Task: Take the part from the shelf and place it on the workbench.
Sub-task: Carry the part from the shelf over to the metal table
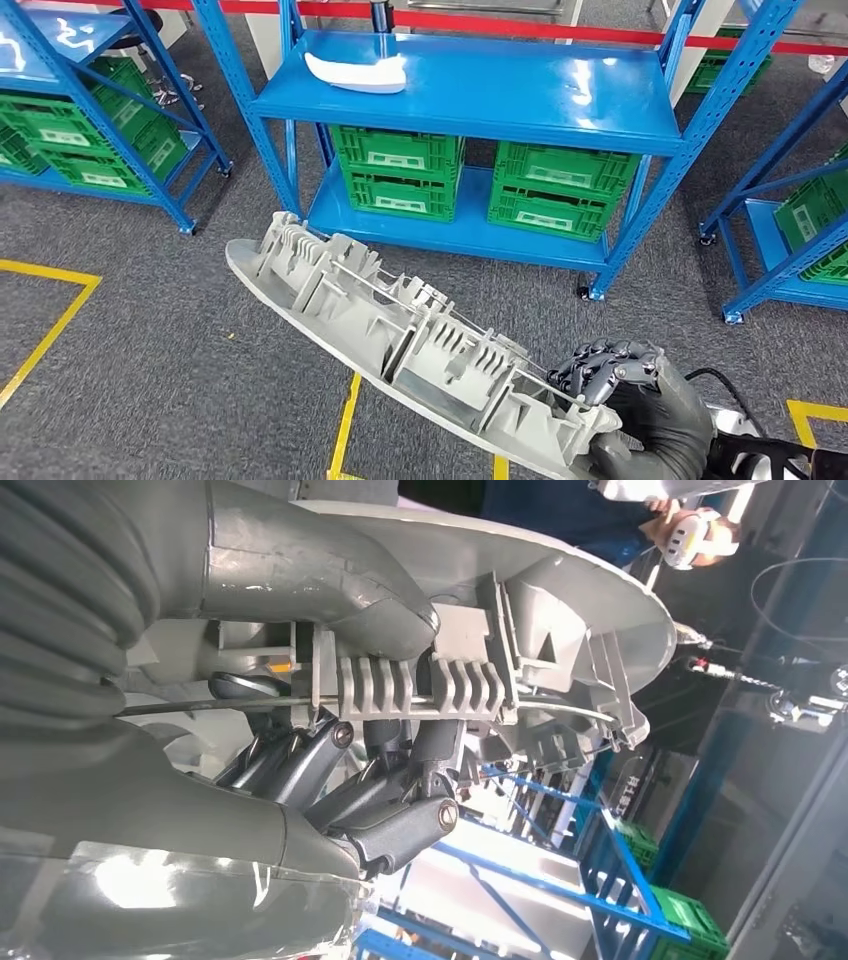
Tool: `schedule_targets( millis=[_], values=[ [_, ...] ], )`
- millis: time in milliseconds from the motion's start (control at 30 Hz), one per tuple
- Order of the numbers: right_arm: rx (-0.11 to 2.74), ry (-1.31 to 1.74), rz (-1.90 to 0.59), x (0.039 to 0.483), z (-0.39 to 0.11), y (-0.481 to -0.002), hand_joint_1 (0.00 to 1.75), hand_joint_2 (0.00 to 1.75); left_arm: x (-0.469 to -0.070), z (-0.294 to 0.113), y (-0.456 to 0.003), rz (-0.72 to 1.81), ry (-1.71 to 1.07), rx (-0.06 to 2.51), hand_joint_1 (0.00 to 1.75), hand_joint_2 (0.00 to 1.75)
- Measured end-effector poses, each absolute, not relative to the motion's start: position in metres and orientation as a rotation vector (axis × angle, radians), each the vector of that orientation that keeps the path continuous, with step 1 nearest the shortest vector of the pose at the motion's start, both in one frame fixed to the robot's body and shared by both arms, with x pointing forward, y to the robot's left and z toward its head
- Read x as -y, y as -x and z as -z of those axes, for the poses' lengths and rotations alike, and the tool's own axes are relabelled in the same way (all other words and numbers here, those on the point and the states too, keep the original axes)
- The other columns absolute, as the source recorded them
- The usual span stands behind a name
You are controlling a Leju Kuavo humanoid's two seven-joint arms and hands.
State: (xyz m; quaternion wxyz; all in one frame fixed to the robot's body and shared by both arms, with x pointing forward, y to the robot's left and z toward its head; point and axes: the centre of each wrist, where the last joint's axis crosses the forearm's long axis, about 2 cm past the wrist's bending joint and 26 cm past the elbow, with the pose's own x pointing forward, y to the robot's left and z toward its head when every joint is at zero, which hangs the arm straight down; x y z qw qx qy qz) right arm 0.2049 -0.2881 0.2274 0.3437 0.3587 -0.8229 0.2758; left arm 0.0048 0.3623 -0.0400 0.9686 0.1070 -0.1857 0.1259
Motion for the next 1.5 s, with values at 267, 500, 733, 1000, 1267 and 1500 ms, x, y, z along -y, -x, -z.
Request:
schedule_targets(
  millis=[267,500,733,1000,1267,1500],
  values=[
    [2.171,-0.939,-0.72,0.285,-0.234,-0.204,1.66,1.75,-0.368,0.036,-0.008,-0.235,-0.234,0.383,0.0,1.75],
    [2.175,-0.935,-0.722,0.285,-0.235,-0.204,1.66,1.75,-0.365,0.036,-0.009,-0.237,-0.233,0.381,0.0,1.75],
    [2.194,-0.895,-0.766,0.283,-0.239,-0.207,1.66,1.75,-0.364,0.035,-0.012,-0.232,-0.231,0.38,0.0,1.75],
    [2.236,-0.925,-0.792,0.28,-0.246,-0.213,1.66,1.75,-0.364,0.035,-0.011,-0.224,-0.23,0.383,0.0,1.75],
    [2.261,-0.976,-0.798,0.277,-0.252,-0.216,1.66,1.75,-0.366,0.035,-0.014,-0.2,-0.229,0.399,0.0,1.75],
    [2.259,-0.984,-0.827,0.276,-0.254,-0.22,1.66,1.75,-0.363,0.036,-0.017,-0.182,-0.222,0.408,0.0,1.75]
  ],
)
